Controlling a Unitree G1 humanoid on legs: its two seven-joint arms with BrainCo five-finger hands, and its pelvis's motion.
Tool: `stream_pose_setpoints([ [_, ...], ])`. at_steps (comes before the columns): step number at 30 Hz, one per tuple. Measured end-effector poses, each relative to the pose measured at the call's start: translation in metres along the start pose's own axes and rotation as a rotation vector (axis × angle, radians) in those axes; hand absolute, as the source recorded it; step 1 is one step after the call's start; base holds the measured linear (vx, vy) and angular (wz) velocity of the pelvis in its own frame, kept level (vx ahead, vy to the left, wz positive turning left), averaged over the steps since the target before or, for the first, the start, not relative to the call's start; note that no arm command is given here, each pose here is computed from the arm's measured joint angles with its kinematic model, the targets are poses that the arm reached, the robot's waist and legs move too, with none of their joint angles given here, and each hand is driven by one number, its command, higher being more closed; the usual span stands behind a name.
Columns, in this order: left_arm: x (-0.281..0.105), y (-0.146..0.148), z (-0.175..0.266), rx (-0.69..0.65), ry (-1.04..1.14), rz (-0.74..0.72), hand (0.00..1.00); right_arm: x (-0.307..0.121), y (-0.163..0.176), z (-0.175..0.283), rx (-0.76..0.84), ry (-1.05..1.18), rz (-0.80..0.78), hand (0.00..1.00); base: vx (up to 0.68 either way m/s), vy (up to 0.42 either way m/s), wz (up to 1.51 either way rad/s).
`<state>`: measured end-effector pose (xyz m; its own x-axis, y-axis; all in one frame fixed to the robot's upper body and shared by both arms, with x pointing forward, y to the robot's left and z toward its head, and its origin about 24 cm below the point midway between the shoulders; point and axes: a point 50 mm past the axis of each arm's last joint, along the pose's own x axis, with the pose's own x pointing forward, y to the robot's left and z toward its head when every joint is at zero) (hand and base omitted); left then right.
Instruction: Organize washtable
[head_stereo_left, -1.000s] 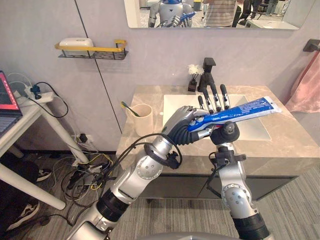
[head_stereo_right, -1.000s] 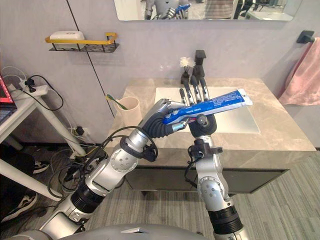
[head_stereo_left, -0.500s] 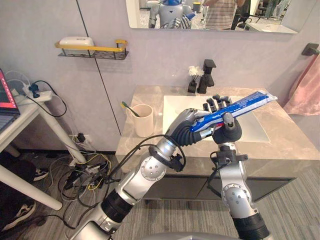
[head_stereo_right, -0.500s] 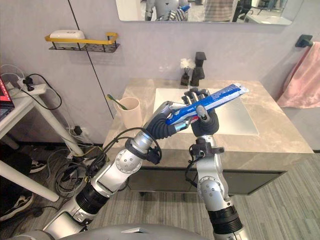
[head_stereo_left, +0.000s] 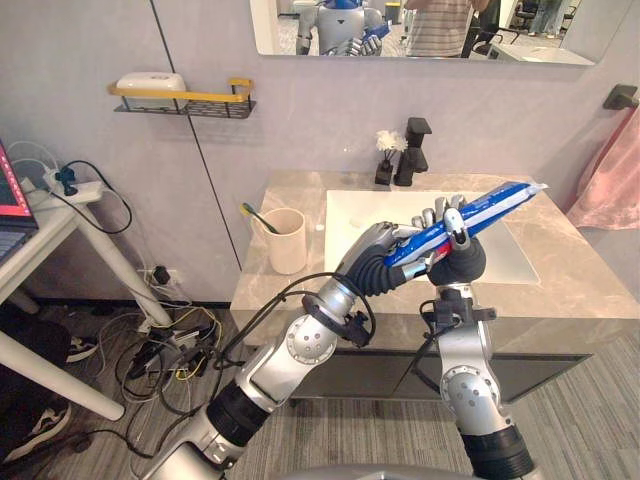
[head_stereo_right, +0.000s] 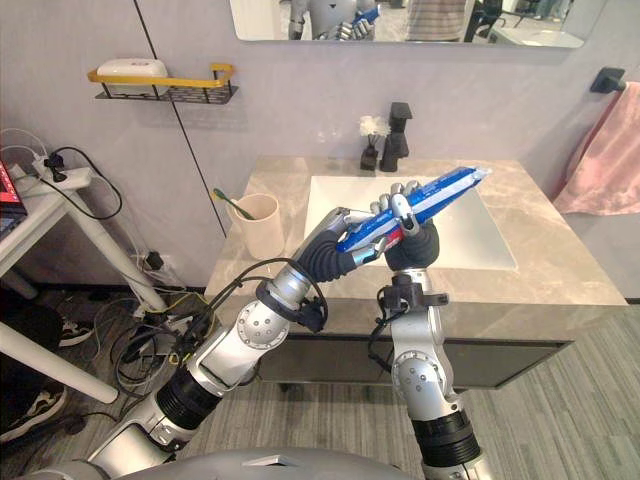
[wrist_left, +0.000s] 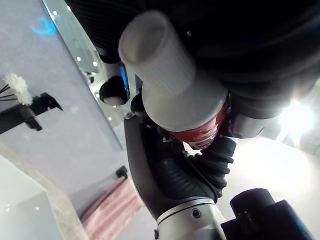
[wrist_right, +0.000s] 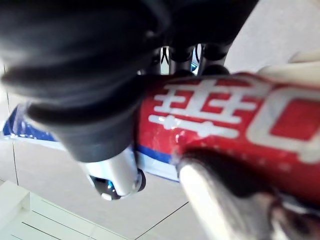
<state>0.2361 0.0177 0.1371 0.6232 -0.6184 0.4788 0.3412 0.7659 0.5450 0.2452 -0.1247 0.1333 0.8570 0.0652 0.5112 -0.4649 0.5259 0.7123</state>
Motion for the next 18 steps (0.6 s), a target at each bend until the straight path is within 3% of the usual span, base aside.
stream_pose_setpoints([
  [10, -0.004, 0.006, -0.003, 0.068, 0.012, 0.013, 0.00, 0.004, 0.000, 0.003, -0.045, -0.007, 0.007, 1.00, 0.00, 0.000, 0.00],
  [15, -0.012, 0.039, 0.006, 0.183, -0.019, 0.152, 0.00, 0.014, 0.007, 0.004, -0.041, -0.022, 0.053, 1.00, 0.00, 0.000, 0.01],
  [18, -0.027, 0.079, 0.021, 0.282, -0.053, 0.350, 0.00, 0.014, 0.002, 0.006, -0.054, -0.021, 0.030, 1.00, 0.00, -0.006, 0.09],
])
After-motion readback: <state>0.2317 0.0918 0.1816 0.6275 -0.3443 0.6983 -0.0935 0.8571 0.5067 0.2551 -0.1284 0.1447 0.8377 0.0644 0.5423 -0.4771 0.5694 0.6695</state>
